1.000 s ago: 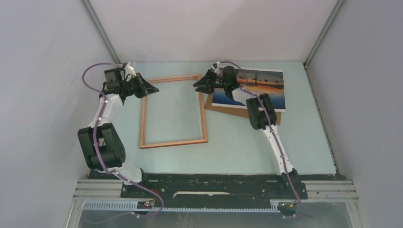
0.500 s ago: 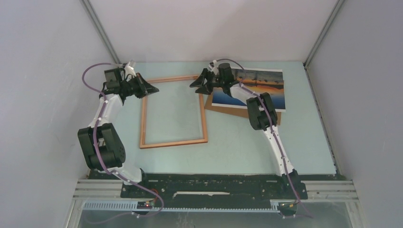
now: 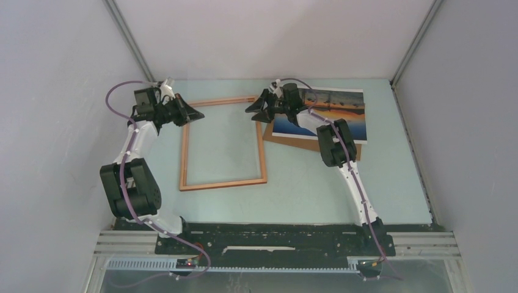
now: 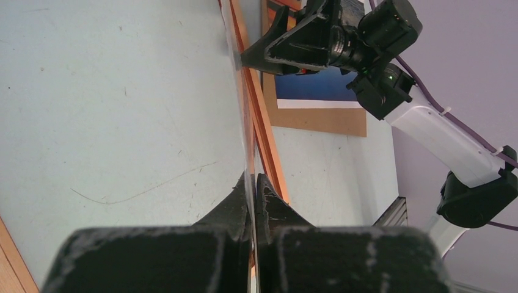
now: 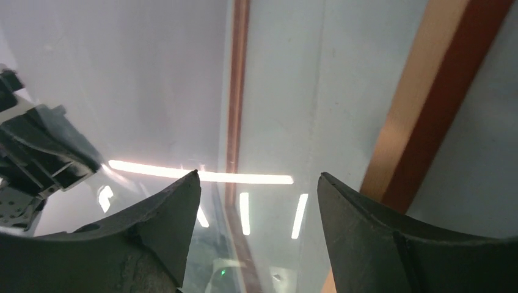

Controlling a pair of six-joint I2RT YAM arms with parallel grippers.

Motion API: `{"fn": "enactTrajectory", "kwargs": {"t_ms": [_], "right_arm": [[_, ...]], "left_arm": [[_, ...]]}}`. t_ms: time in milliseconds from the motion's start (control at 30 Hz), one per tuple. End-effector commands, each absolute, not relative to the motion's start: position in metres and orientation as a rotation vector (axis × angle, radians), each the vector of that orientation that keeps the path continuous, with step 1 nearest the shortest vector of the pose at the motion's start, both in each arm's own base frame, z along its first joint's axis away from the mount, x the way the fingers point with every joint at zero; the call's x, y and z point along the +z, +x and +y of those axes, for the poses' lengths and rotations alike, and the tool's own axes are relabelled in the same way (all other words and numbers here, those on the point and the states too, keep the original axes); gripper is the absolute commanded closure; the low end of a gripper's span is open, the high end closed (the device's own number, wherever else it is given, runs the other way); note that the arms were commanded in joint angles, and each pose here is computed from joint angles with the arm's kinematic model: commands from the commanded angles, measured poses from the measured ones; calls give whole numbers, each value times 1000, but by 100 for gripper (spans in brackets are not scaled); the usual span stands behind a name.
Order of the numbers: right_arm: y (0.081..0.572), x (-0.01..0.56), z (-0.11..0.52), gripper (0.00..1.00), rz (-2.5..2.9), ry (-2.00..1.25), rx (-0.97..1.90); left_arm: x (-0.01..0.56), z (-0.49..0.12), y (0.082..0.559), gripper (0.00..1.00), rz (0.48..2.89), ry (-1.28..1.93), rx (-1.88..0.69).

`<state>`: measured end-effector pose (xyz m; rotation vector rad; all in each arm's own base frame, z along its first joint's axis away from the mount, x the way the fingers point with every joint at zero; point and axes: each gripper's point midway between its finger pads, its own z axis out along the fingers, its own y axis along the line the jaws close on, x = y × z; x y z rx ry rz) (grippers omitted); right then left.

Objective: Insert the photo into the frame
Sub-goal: Place the photo frame item in the photo frame.

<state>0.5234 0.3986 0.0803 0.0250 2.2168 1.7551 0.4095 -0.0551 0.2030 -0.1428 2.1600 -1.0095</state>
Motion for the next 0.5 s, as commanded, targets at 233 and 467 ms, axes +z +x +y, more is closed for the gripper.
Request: {"fn": "enactTrajectory", "kwargs": {"t_ms": [233, 467], "right_arm": [[507, 92, 408, 21, 2238, -38, 1701], [499, 111, 414, 26, 2158, -77, 1836]], "left_arm": [[207, -60, 404, 100, 2138, -85, -1012], [206, -59, 405, 100, 2140, -92, -1002]]}}
